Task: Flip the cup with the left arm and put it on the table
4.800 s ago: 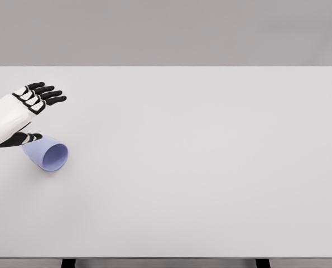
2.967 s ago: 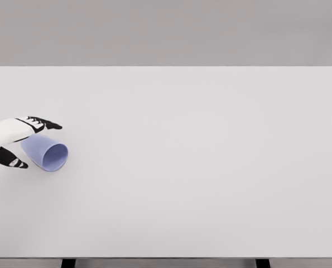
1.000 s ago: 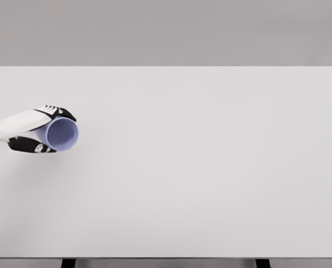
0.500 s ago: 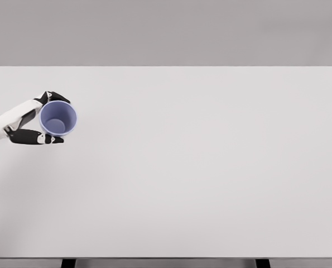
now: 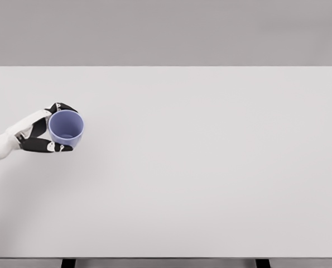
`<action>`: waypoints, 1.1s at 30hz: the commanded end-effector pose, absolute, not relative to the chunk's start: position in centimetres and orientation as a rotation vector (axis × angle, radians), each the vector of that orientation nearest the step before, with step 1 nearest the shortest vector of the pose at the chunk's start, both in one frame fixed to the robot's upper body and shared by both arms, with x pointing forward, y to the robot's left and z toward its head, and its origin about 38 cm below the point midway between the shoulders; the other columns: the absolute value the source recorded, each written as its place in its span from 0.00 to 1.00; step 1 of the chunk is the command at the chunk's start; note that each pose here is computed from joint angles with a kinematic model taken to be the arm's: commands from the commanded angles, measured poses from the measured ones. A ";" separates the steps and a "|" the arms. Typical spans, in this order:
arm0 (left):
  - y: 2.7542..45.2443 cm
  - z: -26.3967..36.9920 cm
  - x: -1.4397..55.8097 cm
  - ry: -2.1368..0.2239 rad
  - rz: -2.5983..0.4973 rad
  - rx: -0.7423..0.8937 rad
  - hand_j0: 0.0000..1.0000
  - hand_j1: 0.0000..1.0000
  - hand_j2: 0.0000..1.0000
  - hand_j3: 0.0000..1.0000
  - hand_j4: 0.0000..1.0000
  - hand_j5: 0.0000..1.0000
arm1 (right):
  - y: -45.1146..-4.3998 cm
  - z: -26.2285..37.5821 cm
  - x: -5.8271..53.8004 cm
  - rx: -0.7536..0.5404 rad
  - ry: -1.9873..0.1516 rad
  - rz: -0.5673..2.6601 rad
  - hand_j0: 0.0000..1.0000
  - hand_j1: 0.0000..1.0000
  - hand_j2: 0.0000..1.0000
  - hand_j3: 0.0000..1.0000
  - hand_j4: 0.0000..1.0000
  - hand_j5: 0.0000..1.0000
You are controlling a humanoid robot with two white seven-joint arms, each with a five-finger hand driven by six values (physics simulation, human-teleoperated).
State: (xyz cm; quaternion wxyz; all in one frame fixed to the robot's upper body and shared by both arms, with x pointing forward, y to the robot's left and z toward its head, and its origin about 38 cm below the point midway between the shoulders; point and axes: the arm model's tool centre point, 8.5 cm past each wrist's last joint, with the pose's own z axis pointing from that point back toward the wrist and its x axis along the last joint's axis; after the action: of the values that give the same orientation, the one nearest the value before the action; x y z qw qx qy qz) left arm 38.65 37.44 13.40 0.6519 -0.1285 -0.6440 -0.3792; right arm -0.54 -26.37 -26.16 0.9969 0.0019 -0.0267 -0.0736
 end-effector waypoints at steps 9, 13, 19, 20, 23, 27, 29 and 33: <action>36.8 10.4 39.4 -1.464 -0.683 -0.385 0.27 0.27 0.27 0.27 0.27 0.27 | -26.4 -26.2 -0.5 0.004 -0.053 -0.147 1.00 1.00 1.00 1.00 1.00 1.00; 36.7 10.4 39.4 -1.469 -0.667 -0.399 0.27 0.27 0.27 0.27 0.27 0.27 | -26.4 -26.2 -0.5 0.004 -0.054 -0.147 1.00 1.00 1.00 1.00 1.00 1.00; 37.0 9.6 39.5 -1.463 -0.629 -0.396 0.28 0.28 0.28 0.28 0.28 0.28 | -26.4 -26.2 -0.5 0.004 -0.054 -0.147 1.00 1.00 1.00 1.00 1.00 1.00; 37.2 9.4 39.5 -1.459 -0.625 -0.393 0.28 0.28 0.28 0.28 0.28 0.28 | -26.4 -26.2 -0.5 0.004 -0.054 -0.147 1.00 1.00 1.00 1.00 1.00 1.00; 37.2 9.2 39.4 -1.453 -0.622 -0.394 0.29 0.29 0.29 0.29 0.29 0.29 | -26.4 -26.2 -0.5 0.004 -0.054 -0.147 1.00 1.00 1.00 1.00 1.00 1.00; 37.2 9.2 39.5 -1.452 -0.626 -0.393 0.31 0.31 0.31 0.31 0.31 0.31 | -26.4 -26.2 -0.5 0.004 -0.054 -0.147 1.00 1.00 1.00 1.00 1.00 1.00; 37.1 9.1 39.4 -1.450 -0.639 -0.386 0.51 0.51 0.51 0.51 0.51 0.51 | -26.4 -26.2 -0.5 0.004 -0.054 -0.147 1.00 1.00 1.00 1.00 1.00 1.00; 37.2 9.3 39.4 -1.455 -0.644 -0.381 0.75 0.75 0.75 0.75 0.75 0.75 | -26.4 -26.2 -0.5 0.004 -0.054 -0.147 1.00 1.00 1.00 1.00 1.00 1.00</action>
State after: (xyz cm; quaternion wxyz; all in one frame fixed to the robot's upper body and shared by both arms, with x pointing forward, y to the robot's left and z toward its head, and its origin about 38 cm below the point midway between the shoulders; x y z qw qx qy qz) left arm 39.41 37.17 9.26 0.6840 -0.1731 -0.6494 -0.2837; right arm -0.54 -26.37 -26.16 0.9969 0.0019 -0.0267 -0.0736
